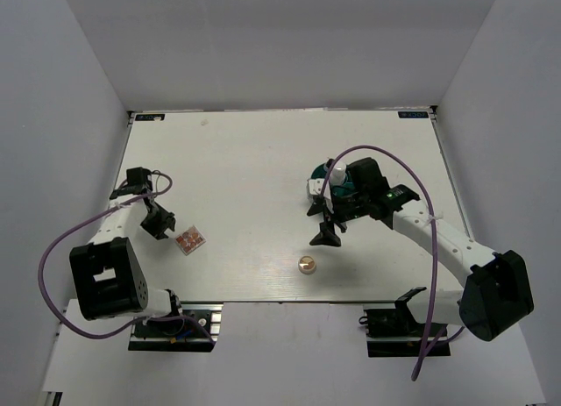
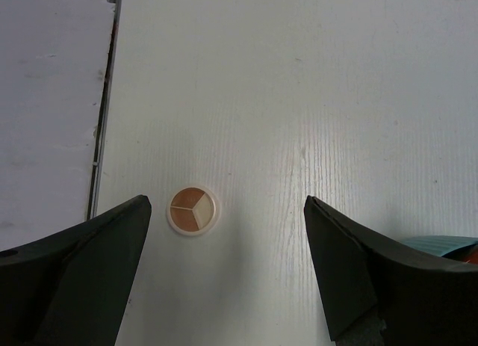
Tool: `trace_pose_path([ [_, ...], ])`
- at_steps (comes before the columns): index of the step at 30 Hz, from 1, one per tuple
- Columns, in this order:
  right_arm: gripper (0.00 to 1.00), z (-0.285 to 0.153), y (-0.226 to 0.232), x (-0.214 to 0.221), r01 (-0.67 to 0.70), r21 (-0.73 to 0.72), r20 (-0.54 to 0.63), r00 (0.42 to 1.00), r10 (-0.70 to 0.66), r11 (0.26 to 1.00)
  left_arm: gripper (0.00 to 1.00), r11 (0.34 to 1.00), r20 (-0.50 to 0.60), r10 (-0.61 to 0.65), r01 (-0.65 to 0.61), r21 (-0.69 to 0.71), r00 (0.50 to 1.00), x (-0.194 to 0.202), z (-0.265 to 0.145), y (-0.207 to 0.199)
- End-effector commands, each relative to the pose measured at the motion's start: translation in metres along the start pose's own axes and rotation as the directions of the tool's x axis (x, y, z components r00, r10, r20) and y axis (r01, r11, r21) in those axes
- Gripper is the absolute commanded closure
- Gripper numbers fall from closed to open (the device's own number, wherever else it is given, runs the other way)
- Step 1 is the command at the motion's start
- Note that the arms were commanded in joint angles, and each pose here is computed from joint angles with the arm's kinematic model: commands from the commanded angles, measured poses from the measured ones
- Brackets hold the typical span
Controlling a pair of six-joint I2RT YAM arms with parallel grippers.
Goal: Organize the makeup
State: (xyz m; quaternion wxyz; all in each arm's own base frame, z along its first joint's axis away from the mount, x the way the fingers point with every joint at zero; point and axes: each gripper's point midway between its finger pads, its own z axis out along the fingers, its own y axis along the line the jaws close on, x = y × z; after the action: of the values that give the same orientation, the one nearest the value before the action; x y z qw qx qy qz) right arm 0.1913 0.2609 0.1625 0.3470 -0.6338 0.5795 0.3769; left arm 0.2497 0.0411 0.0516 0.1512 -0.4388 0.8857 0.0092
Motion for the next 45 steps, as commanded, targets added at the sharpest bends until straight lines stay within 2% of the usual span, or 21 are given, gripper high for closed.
trace_pose_path([
  [1,0.11,-0.002,-0.009,-0.019,0.042,0.027,0.032,0.999,-0.043,0.999,0.62,1.0,0.025,0.001,0.0,-0.028,1.0,-0.006,0.009,0.009],
  [9,0.11,-0.001,-0.01,-0.02,0.045,0.029,0.03,0.999,-0.046,0.999,0.52,0.999,-0.008,0.002,-0.002,-0.035,1.0,-0.004,0.027,0.004],
  [14,0.11,-0.001,-0.01,-0.02,0.043,0.024,0.031,0.999,-0.044,0.999,0.5,0.999,-0.018,-0.002,0.002,-0.038,1.0,-0.004,0.032,0.002],
  [24,0.11,0.0,-0.008,-0.019,0.044,0.02,0.033,0.998,-0.045,0.999,0.51,0.999,-0.077,0.023,-0.025,-0.028,0.997,0.019,0.041,0.004],
  [28,0.11,-0.001,-0.009,-0.021,0.047,0.024,0.036,0.998,-0.048,0.999,0.53,1.0,-0.115,0.02,-0.019,0.013,0.993,0.033,0.04,0.003],
  [32,0.11,-0.001,-0.009,-0.021,0.049,0.026,0.038,0.998,-0.05,0.998,0.55,0.999,-0.106,0.038,-0.035,0.034,0.994,0.037,0.035,0.006],
  [45,0.11,0.0,-0.011,-0.025,0.049,0.029,0.044,0.998,-0.05,0.998,0.58,0.988,-0.218,0.094,-0.065,0.138,0.971,0.076,0.035,0.002],
])
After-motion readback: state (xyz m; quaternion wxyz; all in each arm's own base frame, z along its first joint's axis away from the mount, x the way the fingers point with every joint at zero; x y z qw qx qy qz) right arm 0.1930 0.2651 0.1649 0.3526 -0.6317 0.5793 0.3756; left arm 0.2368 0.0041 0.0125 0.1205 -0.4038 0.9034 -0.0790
